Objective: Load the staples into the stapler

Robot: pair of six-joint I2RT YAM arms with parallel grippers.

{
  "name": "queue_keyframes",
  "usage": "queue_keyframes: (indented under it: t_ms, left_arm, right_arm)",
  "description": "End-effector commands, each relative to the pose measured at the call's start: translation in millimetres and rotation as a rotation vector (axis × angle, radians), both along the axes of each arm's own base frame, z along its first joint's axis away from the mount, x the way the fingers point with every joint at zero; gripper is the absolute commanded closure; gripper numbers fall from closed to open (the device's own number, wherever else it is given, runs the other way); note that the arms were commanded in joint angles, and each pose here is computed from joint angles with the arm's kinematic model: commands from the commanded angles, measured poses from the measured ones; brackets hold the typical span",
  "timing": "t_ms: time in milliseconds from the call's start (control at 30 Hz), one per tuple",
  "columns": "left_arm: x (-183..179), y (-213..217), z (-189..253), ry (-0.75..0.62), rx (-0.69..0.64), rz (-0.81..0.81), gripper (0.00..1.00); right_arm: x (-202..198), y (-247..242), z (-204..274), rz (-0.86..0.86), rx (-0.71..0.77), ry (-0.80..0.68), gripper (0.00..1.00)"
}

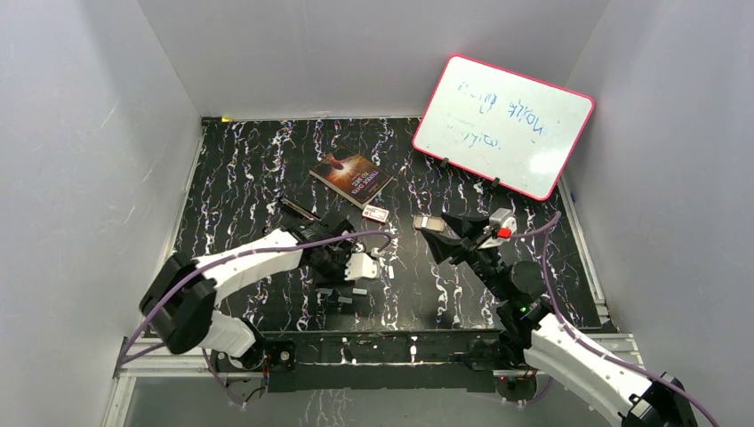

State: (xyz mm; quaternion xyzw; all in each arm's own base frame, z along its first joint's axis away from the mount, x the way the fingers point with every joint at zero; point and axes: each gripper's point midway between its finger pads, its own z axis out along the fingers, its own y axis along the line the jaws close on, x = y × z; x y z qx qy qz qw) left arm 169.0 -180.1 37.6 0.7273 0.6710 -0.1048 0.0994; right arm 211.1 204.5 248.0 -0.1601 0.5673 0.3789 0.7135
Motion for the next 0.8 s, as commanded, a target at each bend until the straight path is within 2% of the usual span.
queue_keyframes:
  t_ms: [0, 100, 200, 333, 400, 567, 767]
  left_arm:
    - [15.9, -16.8, 49.6, -0.156, -0.173, 0.045, 0.64]
    - [30.8, -29.1, 83.9, -0.284, -0.320, 0.102, 0.57]
    - [46.0, -43.4, 116.7, -0.402, -0.491, 0.165, 0.51]
    - [46.0, -57.4, 146.4, -0.426, -0.680, 0.197, 0.49]
    - [47.2, -60.6, 152.8, -0.425, -0.747, 0.230, 0.49]
    - [61.3, -55.5, 165.4, -0.481, -0.875, 0.383, 0.44]
    - [60.7, -49.1, 172.1, -0.551, -0.951, 0.391, 0.44]
  right_arm:
    - [24.7, -19.3, -12.8, -0.164, 0.118, 0.250, 0.28]
    - [36.4, -22.5, -33.8, -0.242, 0.143, 0.450, 0.30]
    - [38.1, -11.5, -52.2, -0.240, 0.045, 0.590, 0.33]
    - [31.1, 15.2, -82.4, -0.146, -0.140, 0.754, 0.33]
    - [29.6, 22.0, -99.3, -0.172, -0.198, 0.827, 0.32]
    - [13.1, 44.4, -130.0, -0.257, -0.383, 0.855, 0.28]
    - [-3.1, 61.2, -170.8, -0.270, -0.538, 0.922, 0.29]
